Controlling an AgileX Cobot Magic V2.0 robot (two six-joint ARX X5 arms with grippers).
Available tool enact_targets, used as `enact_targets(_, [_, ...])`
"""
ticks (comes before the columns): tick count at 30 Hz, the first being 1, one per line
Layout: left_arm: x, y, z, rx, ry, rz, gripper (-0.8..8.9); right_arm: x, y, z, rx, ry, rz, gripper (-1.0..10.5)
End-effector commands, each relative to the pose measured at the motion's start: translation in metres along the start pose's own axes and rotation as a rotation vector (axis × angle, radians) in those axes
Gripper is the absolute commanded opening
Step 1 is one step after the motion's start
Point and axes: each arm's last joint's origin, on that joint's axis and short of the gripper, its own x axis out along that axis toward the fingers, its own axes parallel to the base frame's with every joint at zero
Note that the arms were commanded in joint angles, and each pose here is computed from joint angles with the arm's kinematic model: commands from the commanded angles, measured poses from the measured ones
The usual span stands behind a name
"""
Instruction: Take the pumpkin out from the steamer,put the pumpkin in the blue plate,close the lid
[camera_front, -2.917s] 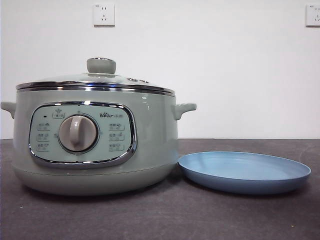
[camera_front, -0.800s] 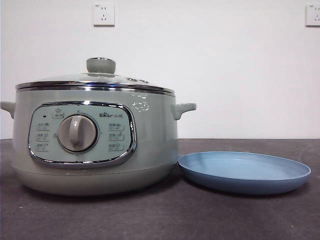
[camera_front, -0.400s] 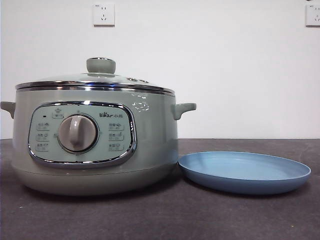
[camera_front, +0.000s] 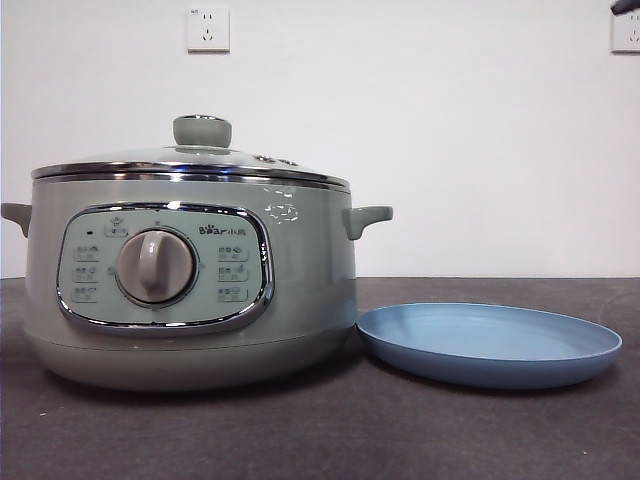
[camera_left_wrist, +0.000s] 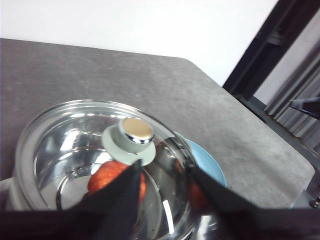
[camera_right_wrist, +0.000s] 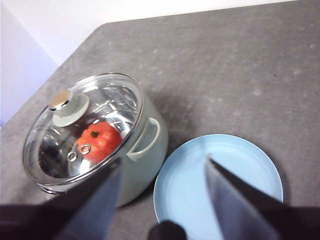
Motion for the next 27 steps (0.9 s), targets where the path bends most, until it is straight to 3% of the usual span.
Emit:
enact_targets(1, [-0.001,-0.002,0.002,-0.009,-0.012,0.002,4.08,-0.001,0.0,0.0,0.0,0.005,-0.004,4.2])
enact_targets(14, [0.013,-0.01,0.026,0.03,-0.009,0.052,4.08,0.0,0.0,-0.001,0.045,0.013,0.002,4.1])
enact_targets(27, [0.093,-0.026,0.052,0.196,0.223,0.19,4.08,0.0,0.0,-0.002,0.061,0.027,0.0,4.1])
